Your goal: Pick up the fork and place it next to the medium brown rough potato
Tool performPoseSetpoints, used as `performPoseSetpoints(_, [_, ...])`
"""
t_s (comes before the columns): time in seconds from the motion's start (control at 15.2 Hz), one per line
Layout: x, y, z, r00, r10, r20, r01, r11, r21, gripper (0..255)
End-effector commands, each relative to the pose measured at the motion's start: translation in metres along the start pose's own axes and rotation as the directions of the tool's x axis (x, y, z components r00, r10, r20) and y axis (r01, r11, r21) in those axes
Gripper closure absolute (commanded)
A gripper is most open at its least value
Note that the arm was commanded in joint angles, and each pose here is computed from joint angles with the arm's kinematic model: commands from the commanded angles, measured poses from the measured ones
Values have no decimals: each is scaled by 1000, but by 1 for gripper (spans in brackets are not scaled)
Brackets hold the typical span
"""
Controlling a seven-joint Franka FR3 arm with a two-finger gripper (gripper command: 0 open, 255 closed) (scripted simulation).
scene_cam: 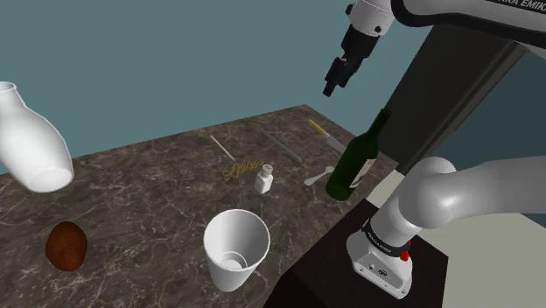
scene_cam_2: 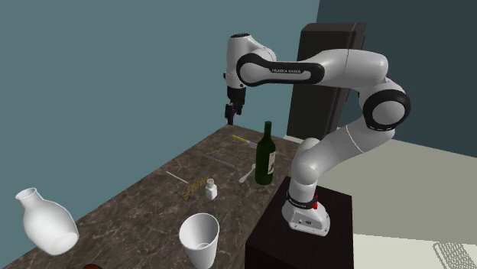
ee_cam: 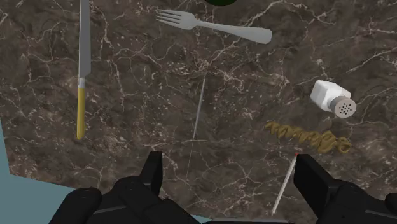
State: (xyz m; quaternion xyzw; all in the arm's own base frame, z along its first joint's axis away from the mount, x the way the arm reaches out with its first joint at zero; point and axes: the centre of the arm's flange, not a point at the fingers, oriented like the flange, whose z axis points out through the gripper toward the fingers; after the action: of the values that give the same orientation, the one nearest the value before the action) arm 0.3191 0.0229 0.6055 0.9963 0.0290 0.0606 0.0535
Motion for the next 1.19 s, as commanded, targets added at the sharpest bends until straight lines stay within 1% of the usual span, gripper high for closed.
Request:
performPoseSetpoints(0.0, [0,0,0,1000,0,0,0,1000,0,0])
performPoseSetpoints(0.07, [-2,3,13,998,-61,14,61,998,14,0])
performPoseSetpoints(0.13, [-4,6,25,992,-122,26,121,992,29,0])
performPoseSetpoints(0.2, [-5,9,38,982,-183,38,181,982,45,0])
performPoseSetpoints(0.26, [-7,12,50,969,-243,49,240,969,62,0])
performPoseSetpoints(0.33, [-9,15,63,951,-303,59,298,951,79,0])
performPoseSetpoints(0.4, [-11,18,75,930,-361,67,354,930,97,0])
performPoseSetpoints(0.53, [-15,23,101,877,-474,81,461,877,134,0])
performPoseSetpoints(0.66, [-18,29,126,810,-579,90,560,810,171,0])
performPoseSetpoints(0.79, [-22,34,151,731,-676,95,649,731,210,0])
performPoseSetpoints(0.92, [-26,38,177,640,-763,94,727,641,249,0])
performPoseSetpoints(0.99, [-28,41,190,591,-801,92,761,591,268,0])
performPoseSetpoints(1.12, [-32,45,215,486,-870,84,818,487,305,0])
